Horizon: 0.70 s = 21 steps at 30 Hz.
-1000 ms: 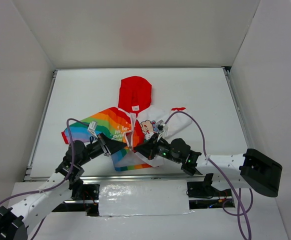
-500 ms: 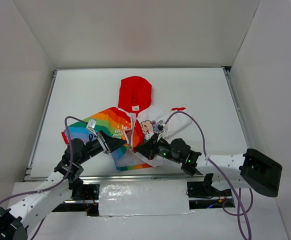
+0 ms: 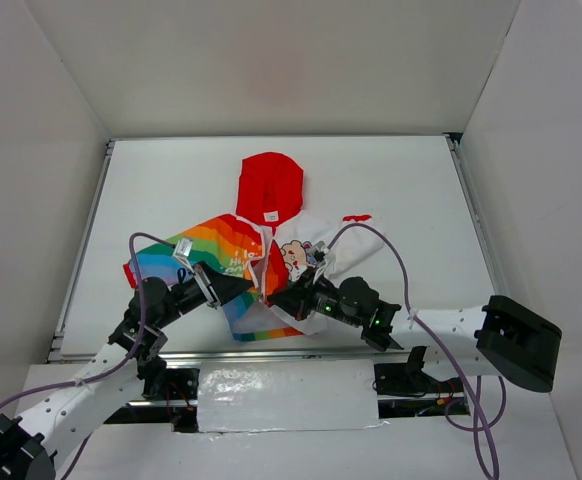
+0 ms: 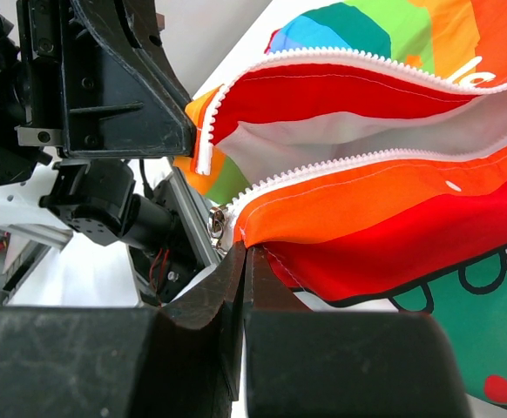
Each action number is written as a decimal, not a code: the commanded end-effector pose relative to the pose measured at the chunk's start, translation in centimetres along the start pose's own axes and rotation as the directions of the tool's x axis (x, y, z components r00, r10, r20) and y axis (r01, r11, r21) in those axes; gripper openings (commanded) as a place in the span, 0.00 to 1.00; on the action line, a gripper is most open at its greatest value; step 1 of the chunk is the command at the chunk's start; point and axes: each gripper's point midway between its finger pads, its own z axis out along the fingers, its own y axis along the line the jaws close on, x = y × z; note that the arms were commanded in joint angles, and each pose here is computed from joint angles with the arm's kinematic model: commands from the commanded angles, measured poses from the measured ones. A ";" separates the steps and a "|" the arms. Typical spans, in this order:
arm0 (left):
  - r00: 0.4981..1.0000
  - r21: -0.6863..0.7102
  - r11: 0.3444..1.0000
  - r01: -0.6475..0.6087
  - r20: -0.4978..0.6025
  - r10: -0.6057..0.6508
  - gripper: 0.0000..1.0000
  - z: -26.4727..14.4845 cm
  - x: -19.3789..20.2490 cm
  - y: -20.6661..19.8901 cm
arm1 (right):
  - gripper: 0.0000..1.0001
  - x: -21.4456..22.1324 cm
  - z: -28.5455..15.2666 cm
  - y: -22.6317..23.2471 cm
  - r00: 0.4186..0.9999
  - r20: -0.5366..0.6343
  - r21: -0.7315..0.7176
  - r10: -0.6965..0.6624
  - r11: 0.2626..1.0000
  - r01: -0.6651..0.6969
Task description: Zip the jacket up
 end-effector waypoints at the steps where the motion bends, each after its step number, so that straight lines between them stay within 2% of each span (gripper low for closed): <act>1: 1.000 0.067 0.998 -0.012 0.013 0.011 0.00 -0.1 -0.3 -1.5 | 0.00 -2.8 0.7 1.8 0.996 0.089 -0.055 -0.006 0.998 0.011; 21: 1.000 0.075 0.997 -0.008 -0.016 0.010 0.00 -0.2 0.5 -1.1 | 0.00 -3.7 0.7 1.8 0.994 0.111 -0.046 -0.011 0.999 0.017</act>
